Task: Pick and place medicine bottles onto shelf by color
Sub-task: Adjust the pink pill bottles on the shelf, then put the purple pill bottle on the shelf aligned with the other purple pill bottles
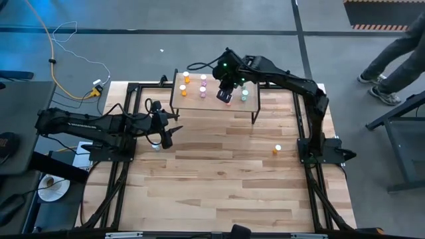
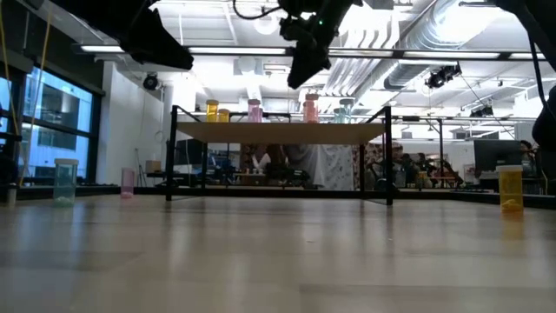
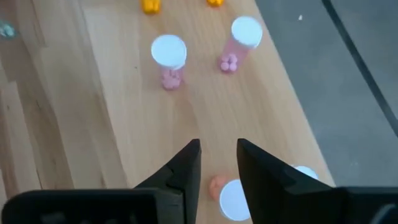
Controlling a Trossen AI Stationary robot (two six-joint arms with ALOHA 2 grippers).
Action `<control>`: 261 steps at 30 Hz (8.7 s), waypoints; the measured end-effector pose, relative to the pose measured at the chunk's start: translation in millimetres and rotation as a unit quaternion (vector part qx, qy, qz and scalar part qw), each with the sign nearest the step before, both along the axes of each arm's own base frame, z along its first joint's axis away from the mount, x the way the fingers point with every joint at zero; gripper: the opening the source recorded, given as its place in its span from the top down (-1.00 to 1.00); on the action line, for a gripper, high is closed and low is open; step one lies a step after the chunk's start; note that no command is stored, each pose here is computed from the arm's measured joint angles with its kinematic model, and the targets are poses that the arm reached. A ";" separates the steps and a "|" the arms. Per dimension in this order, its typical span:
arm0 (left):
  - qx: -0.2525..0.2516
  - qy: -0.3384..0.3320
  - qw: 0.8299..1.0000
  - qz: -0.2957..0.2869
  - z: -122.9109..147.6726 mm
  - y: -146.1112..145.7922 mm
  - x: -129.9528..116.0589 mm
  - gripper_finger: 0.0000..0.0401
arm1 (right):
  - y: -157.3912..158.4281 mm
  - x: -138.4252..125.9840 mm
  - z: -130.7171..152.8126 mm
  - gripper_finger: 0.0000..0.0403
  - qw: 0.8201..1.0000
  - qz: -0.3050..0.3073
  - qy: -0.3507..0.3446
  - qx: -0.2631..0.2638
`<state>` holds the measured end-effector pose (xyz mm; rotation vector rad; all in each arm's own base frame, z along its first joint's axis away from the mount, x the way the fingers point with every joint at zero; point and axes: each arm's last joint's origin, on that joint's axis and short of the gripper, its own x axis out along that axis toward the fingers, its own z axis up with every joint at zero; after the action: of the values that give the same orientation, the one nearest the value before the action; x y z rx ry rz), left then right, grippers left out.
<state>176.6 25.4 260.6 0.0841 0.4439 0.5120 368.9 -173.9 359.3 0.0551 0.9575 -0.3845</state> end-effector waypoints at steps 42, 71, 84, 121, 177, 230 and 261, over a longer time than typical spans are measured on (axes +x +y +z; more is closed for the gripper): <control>-0.003 -0.002 1.000 0.001 0.0 0.0 0.0 -0.06 | -10.7 3.6 -25.9 0.56 0.997 -0.046 0.064 0.010; -0.002 -0.001 1.000 0.001 0.0 0.0 0.0 -0.06 | -10.7 2.6 -25.4 0.56 0.996 -0.045 0.072 -0.002; 0.038 0.006 0.999 0.034 3.1 3.1 -4.0 -0.06 | -0.4 -14.9 10.7 0.56 0.999 -0.039 0.015 -0.018; 0.020 0.007 0.999 0.031 2.4 9.6 -6.2 -0.06 | 19.2 2.2 -17.9 0.56 0.995 -0.002 0.064 0.070; -0.100 0.236 0.958 0.131 10.6 70.0 -68.6 -0.06 | 40.4 -87.2 126.2 0.56 0.993 0.003 -0.086 -0.074; -0.255 0.287 0.904 0.187 -47.1 157.3 -74.1 -0.06 | 46.8 -96.1 118.5 0.56 0.999 0.022 -0.036 -0.035; -0.251 0.312 0.871 0.285 -47.8 155.6 -56.7 -0.06 | 46.7 -95.9 118.4 0.56 0.999 0.012 -0.040 -0.028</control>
<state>119.9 181.1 212.8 -0.4119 1.2476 0.9370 273.0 -127.3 477.7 0.0071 0.8670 -0.3835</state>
